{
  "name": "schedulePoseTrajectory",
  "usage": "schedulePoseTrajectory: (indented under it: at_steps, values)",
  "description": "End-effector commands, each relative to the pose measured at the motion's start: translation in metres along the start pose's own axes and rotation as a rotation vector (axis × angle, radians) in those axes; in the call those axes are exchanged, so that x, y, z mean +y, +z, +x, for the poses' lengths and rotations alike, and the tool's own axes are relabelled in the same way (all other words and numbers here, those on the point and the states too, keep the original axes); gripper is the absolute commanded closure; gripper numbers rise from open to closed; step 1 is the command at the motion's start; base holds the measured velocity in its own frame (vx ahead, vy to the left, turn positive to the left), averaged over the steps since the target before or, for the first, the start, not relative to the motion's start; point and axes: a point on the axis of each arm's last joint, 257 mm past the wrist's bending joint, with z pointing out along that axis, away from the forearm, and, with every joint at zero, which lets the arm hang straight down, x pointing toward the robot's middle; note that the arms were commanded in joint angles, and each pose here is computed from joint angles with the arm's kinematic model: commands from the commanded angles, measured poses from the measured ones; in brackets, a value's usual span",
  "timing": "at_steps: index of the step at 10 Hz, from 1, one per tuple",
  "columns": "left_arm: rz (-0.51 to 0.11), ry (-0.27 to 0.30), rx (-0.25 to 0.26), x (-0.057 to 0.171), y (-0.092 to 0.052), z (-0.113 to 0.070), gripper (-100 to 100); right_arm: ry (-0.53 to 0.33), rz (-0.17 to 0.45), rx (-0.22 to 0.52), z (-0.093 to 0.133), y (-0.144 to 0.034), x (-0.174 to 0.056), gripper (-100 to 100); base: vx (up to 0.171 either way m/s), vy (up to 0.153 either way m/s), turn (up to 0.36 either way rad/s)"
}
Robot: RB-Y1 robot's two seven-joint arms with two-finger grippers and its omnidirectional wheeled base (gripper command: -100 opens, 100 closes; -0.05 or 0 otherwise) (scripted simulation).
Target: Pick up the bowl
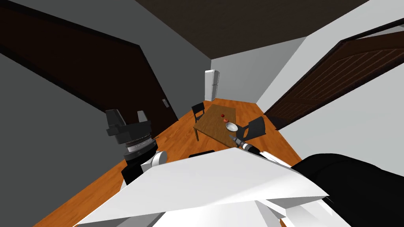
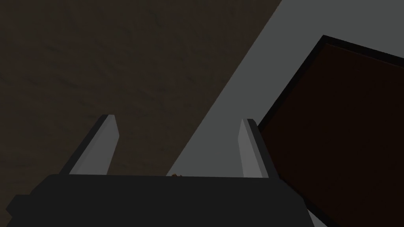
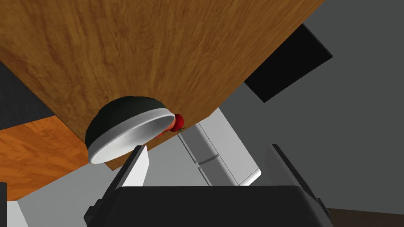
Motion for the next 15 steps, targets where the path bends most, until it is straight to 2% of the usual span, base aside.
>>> schedulePoseTrajectory:
  at_steps: [1, 2, 3, 5, 6, 7, 8, 9, 10, 11, 12, 13, 14, 15]
  values:
    - [0.000, 0.000, 0.000, 0.000, 0.000, 0.000, 0, -0.029, 0.053, 0.032, 0.012, -0.013, -0.028, -100, 0.011, 0.033, 0.170]
    - [0.000, 0.000, 0.000, 0.000, 0.000, 0.000, 0, -0.075, 0.118, 0.076, 0.022, -0.024, -0.058, -100, 0.007, 0.040, 0.319]
    - [0.000, 0.000, 0.000, 0.000, 0.000, 0.000, 0, -0.075, 0.118, 0.076, 0.022, -0.024, -0.058, -100, 0.005, 0.027, 0.188]
    - [0.000, 0.000, 0.000, 0.000, 0.000, 0.000, 0, -0.164, 0.235, 0.160, 0.034, -0.050, -0.113, -100, 0.017, 0.040, 0.349]
    - [0.000, 0.000, 0.000, 0.000, 0.000, 0.000, 0, -0.167, 0.244, 0.163, 0.034, -0.052, -0.117, -100, 0.024, 0.028, 0.219]
    - [0.000, 0.000, 0.000, 0.000, 0.000, 0.000, 0, -0.212, 0.302, 0.203, 0.037, -0.068, -0.144, -100, 0.020, 0.026, 0.361]
    - [0.000, 0.000, 0.000, 0.000, 0.000, 0.000, 0, -0.212, 0.302, 0.203, 0.037, -0.068, -0.144, -100, 0.018, 0.008, 0.121]
    - [0.000, 0.000, 0.000, 0.000, 0.000, 0.000, 0, -0.255, 0.353, 0.241, 0.039, -0.083, -0.168, -100, 0.025, 0.023, 0.277]
    - [0.000, 0.000, 0.000, 0.000, 0.000, 0.000, 0, -0.256, 0.357, 0.242, 0.039, -0.084, -0.170, -100, 0.022, 0.011, 0.152]
    - [0.000, 0.000, 0.000, 0.000, 0.000, 0.000, 0, -0.297, 0.402, 0.277, 0.038, -0.099, -0.190, -100, 0.029, 0.010, 0.233]
    - [0.000, 0.000, 0.000, 0.000, 0.000, 0.000, 0, -0.298, 0.408, 0.279, 0.038, -0.100, -0.193, -100, 0.027, 0.005, 0.138]
    - [0.000, 0.000, 0.000, 0.000, 0.000, 0.000, 0, -0.338, 0.456, 0.313, 0.036, -0.117, -0.214, -100, 0.031, 0.015, 0.280]
    - [0.000, 0.000, 0.000, 0.000, 0.000, 0.000, 0, -0.338, 0.456, 0.313, 0.036, -0.117, -0.214, -100, 0.026, 0.003, 0.136]
    - [0.000, 0.000, 0.000, 0.000, 0.000, 0.000, 0, -0.376, 0.497, 0.344, 0.034, -0.132, -0.232, -100, 0.030, 0.008, 0.214]
